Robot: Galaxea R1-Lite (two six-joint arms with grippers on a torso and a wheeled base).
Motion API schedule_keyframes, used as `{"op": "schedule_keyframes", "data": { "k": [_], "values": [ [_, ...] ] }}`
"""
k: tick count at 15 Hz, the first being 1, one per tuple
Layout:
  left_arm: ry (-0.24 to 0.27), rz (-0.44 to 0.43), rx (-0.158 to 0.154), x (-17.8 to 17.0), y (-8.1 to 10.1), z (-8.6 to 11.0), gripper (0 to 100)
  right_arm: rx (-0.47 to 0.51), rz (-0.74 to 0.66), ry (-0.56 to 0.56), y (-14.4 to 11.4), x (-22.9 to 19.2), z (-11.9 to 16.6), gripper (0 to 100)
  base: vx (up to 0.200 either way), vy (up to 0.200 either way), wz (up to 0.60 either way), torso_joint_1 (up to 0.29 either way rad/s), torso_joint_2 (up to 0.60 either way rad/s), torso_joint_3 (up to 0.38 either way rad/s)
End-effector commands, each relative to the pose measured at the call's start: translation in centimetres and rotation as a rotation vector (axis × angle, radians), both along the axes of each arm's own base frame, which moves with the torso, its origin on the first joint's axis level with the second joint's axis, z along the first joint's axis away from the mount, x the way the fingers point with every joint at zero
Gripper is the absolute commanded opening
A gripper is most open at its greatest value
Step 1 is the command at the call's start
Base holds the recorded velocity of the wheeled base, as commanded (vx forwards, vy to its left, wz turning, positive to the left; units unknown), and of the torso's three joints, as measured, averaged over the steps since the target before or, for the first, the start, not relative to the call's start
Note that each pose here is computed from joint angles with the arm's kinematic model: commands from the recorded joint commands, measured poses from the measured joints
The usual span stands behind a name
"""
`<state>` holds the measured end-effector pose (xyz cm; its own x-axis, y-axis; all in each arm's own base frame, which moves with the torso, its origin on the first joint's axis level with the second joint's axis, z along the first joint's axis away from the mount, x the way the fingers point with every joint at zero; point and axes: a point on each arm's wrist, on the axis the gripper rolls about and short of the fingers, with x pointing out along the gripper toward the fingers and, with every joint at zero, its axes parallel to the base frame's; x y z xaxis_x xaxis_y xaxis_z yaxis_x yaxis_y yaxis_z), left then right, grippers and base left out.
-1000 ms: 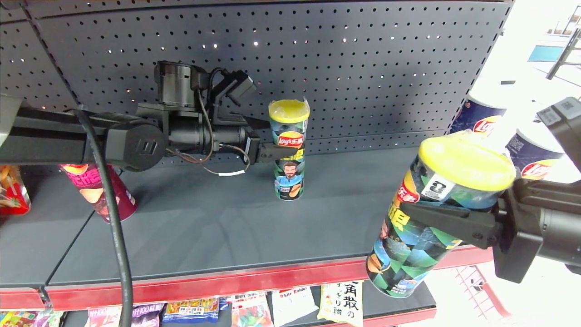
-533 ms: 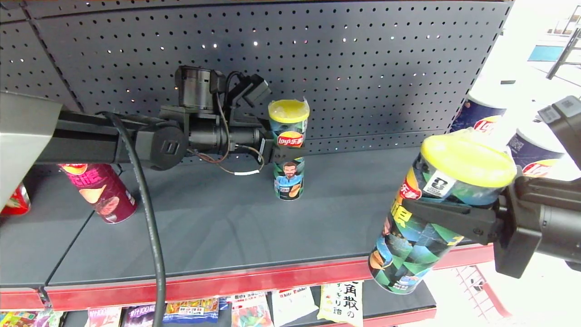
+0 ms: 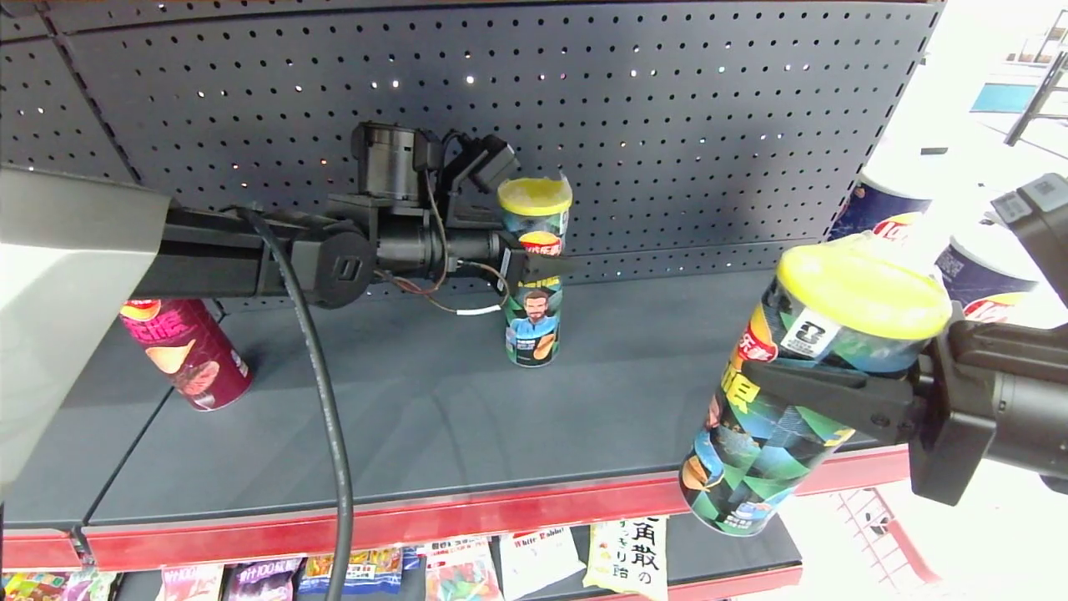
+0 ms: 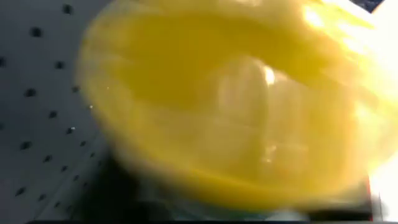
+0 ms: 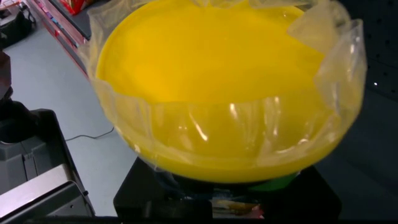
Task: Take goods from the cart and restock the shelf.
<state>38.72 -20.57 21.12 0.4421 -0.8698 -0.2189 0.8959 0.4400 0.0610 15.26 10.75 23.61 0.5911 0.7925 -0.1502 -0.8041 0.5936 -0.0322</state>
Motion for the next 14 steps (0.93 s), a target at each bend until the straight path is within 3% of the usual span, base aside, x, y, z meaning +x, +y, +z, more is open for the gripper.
{"op": "schedule_keyframes", "data": {
  "k": [1, 5, 8, 11, 14],
  "values": [
    [0.005, -0.007, 0.003, -0.1, -0.2, -0.2, 0, -0.001, -0.002, 0.001, 0.0, 0.0, -0.1, 0, 0.0, 0.0, 0.0, 0.0, 0.0, 0.0],
    [0.018, -0.003, 0.005, -1.7, 0.9, 0.5, 0, -0.001, -0.004, 0.001, -0.1, 0.1, -0.1, 0, 0.0, 0.0, 0.0, 0.0, 0.0, 0.0],
    [0.036, -0.043, 0.003, -5.8, 2.5, 1.8, 0, -0.002, -0.002, 0.004, 0.0, 0.2, -0.1, 0, 0.0, 0.0, 0.0, 0.0, 0.0, 0.0],
    [0.052, -0.082, -0.007, -8.3, 1.9, 2.4, 0, -0.002, 0.002, 0.004, 0.1, 0.3, 0.0, 0, 0.0, 0.0, 0.0, 0.0, 0.0, 0.0],
    [0.048, -0.094, -0.001, -8.7, 1.5, 1.6, 0, 0.0, 0.005, 0.002, 0.2, 0.3, 0.1, 0, 0.0, 0.0, 0.0, 0.0, 0.0, 0.0]
  ]
}}
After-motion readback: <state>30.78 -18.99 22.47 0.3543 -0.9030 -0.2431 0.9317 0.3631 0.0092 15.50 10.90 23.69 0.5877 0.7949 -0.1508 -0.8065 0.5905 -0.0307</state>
